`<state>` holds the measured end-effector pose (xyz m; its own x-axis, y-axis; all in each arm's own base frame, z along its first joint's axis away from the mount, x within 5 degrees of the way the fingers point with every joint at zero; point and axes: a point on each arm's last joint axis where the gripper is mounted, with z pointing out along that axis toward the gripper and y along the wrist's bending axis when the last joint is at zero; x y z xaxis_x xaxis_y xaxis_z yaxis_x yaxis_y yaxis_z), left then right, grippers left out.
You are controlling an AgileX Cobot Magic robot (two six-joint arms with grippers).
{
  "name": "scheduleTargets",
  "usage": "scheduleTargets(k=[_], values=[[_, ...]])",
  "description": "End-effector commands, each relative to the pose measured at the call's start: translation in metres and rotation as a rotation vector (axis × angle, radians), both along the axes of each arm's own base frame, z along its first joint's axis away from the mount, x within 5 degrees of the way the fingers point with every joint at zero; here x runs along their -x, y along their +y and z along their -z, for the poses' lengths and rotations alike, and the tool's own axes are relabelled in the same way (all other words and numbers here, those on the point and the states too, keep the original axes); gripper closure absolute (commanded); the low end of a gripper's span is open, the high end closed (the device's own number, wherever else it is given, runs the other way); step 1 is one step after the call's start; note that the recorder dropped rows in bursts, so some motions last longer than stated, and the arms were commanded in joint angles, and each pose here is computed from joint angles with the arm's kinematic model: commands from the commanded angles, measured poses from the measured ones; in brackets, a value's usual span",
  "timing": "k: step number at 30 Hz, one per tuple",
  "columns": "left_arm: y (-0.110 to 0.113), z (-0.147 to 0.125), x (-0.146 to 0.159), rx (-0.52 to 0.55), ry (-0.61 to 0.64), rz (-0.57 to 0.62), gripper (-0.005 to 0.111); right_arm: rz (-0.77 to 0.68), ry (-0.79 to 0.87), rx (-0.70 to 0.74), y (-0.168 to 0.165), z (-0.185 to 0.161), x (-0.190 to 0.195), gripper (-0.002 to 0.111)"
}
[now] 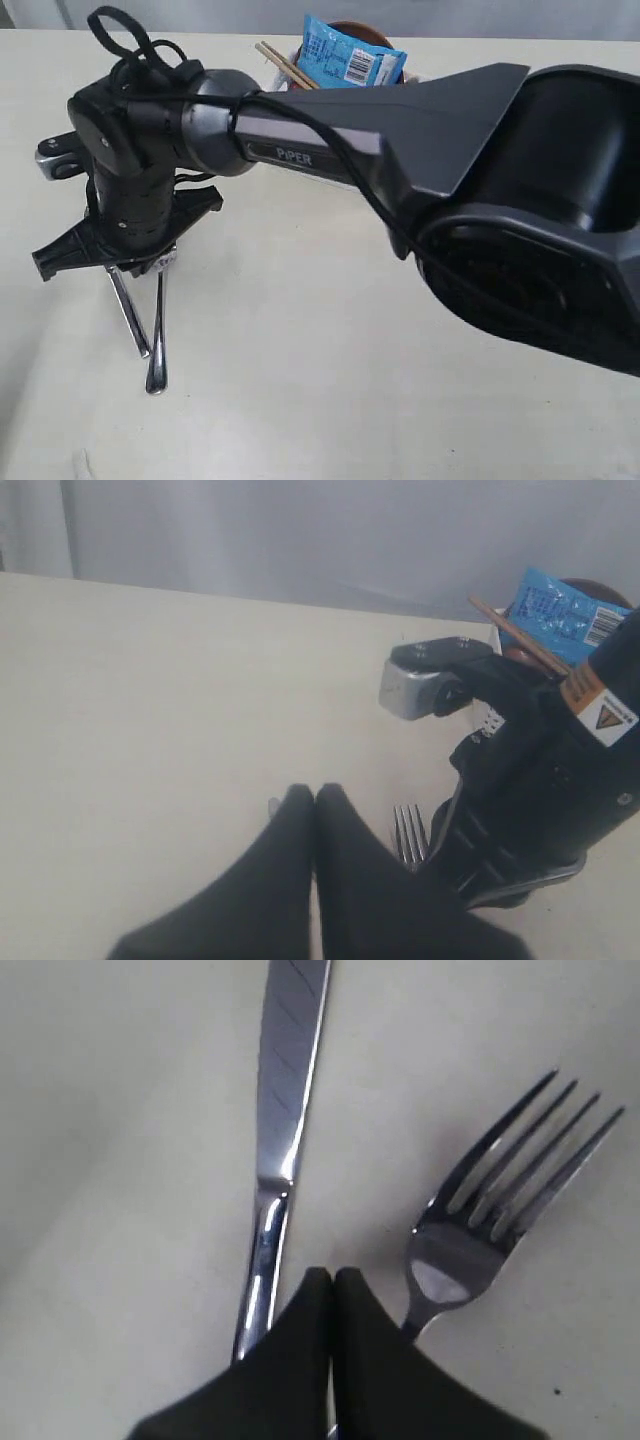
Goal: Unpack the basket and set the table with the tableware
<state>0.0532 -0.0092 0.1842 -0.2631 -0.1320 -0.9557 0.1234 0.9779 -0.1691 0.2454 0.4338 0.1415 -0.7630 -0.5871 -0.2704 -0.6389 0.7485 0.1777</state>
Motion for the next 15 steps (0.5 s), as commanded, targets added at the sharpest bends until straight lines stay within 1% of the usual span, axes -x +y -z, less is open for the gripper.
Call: scheduleTargets(k=[1, 7, 10, 15], values=[[0.000, 0.000, 0.000, 0.005, -0.010, -0.001, 0.107, 0.008, -0.003, 0.000, 0.001, 0.004, -0.003, 0.109], [0.000, 0.000, 0.000, 0.005, -0.010, -0.001, 0.107, 0.010, 0.022, 0.019, 0.000, 0.008, -0.001, 0.109], [0.000, 0.000, 0.000, 0.005, -0.010, -0.001, 0.107, -0.001, 0.066, 0.034, 0.001, 0.016, 0.004, 0.109], [0.000, 0.000, 0.000, 0.005, -0.010, -0.001, 0.107, -0.032, 0.075, 0.053, 0.007, 0.025, 0.017, 0.109]])
